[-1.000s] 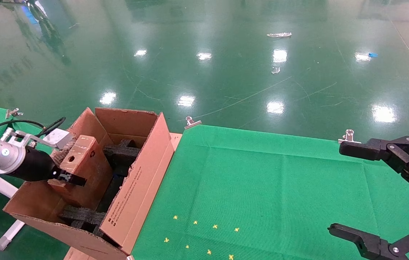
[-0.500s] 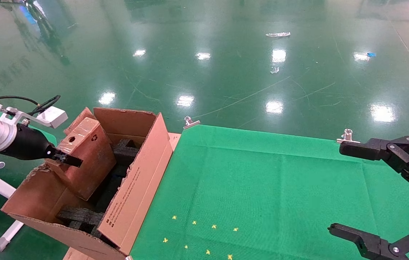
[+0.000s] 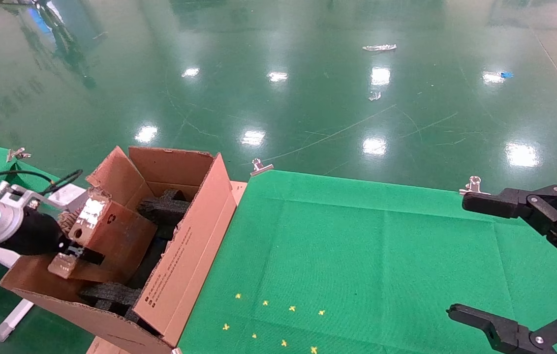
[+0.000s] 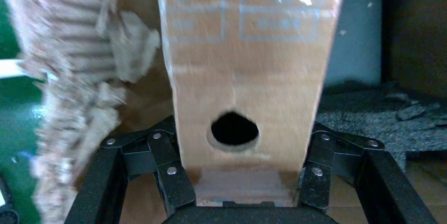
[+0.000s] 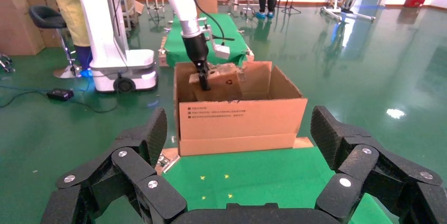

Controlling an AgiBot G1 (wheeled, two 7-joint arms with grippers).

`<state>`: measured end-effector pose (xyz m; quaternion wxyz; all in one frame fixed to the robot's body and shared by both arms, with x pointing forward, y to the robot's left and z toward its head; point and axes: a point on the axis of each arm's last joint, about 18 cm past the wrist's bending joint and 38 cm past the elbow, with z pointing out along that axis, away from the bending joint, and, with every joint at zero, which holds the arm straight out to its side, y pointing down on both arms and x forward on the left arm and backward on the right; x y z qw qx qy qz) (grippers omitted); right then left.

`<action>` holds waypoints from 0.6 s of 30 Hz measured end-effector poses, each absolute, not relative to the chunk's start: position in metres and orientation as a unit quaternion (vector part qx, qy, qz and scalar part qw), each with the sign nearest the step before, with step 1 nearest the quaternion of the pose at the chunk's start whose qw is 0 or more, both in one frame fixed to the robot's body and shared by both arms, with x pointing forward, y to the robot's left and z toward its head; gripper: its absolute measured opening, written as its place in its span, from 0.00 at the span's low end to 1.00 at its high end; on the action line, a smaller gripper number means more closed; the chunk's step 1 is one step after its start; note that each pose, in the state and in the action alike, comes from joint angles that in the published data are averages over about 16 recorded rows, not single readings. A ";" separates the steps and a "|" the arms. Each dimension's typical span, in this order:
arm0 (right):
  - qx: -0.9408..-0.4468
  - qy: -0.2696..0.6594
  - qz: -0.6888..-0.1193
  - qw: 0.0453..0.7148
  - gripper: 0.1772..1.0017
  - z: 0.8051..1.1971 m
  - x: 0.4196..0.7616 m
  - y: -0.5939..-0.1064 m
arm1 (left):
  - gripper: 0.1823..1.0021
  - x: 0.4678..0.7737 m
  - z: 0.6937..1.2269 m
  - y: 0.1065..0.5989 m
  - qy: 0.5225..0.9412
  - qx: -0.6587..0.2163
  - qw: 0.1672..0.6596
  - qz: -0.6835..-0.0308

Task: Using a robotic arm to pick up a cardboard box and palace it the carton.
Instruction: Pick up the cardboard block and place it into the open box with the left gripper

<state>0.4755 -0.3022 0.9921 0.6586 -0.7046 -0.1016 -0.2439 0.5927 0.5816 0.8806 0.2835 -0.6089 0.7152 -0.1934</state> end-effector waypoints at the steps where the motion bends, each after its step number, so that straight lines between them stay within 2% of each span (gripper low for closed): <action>1: -0.705 -0.102 -0.244 0.659 1.00 0.992 0.475 -0.302 | 0.07 0.593 0.878 0.581 0.715 -0.610 0.282 -0.193; 10: -0.705 -0.102 -0.244 0.659 1.00 0.992 0.475 -0.302 | 0.07 0.601 0.862 0.570 0.719 -0.607 0.273 -0.201; 18: -0.705 -0.102 -0.244 0.659 1.00 0.992 0.475 -0.302 | 0.07 0.604 0.869 0.565 0.720 -0.599 0.274 -0.219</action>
